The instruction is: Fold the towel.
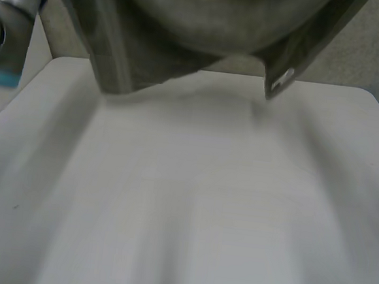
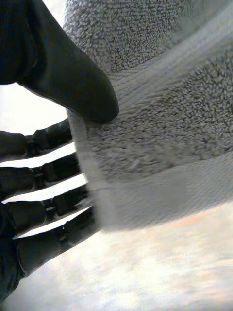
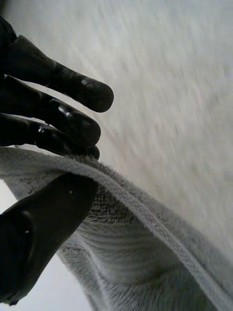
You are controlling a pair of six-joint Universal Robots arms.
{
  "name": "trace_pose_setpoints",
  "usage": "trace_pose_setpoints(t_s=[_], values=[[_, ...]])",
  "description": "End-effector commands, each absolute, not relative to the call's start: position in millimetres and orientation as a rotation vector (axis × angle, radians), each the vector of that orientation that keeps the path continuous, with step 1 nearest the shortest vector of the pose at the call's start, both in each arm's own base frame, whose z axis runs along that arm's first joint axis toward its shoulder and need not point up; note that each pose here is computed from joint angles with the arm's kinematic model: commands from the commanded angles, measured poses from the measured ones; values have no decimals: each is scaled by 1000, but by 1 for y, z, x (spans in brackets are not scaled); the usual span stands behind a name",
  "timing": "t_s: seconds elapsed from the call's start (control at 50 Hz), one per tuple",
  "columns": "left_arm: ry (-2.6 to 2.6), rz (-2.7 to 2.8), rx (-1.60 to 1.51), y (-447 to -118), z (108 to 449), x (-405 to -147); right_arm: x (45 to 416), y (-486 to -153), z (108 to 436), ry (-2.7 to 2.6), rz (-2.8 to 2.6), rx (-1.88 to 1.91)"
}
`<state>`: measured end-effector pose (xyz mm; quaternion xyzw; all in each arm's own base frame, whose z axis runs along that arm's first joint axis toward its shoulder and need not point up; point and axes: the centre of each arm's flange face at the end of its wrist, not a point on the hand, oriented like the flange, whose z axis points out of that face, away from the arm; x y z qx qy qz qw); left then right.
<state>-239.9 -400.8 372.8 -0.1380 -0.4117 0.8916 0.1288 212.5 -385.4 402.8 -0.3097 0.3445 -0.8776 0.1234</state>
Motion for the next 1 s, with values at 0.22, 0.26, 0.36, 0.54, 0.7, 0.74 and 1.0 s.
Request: trace_pose_setpoints(t_s=[0.22,0.26,0.36,0.54,0.7,0.74,1.0], values=[[-1778,2033,-708,-325,168,-206,205,-359,218,1520,-2027,-1221],[-1803,2003,-720,-319,163,-207,197,-358,215,1570,-2011,-1222],[-1831,1991,-732,-306,176,-202,174,-354,215,1743,-1925,-1172],[-1824,2048,-705,-295,206,-187,158,-321,242,2037,-1694,-989],[-1731,2132,-637,-273,253,-175,150,-289,284,2106,-1650,-918],[-1706,2134,-609,-269,263,-172,146,-283,294,2117,-1662,-902],[-1647,2047,-546,-253,273,-167,126,-276,327,2153,-1752,-853]])
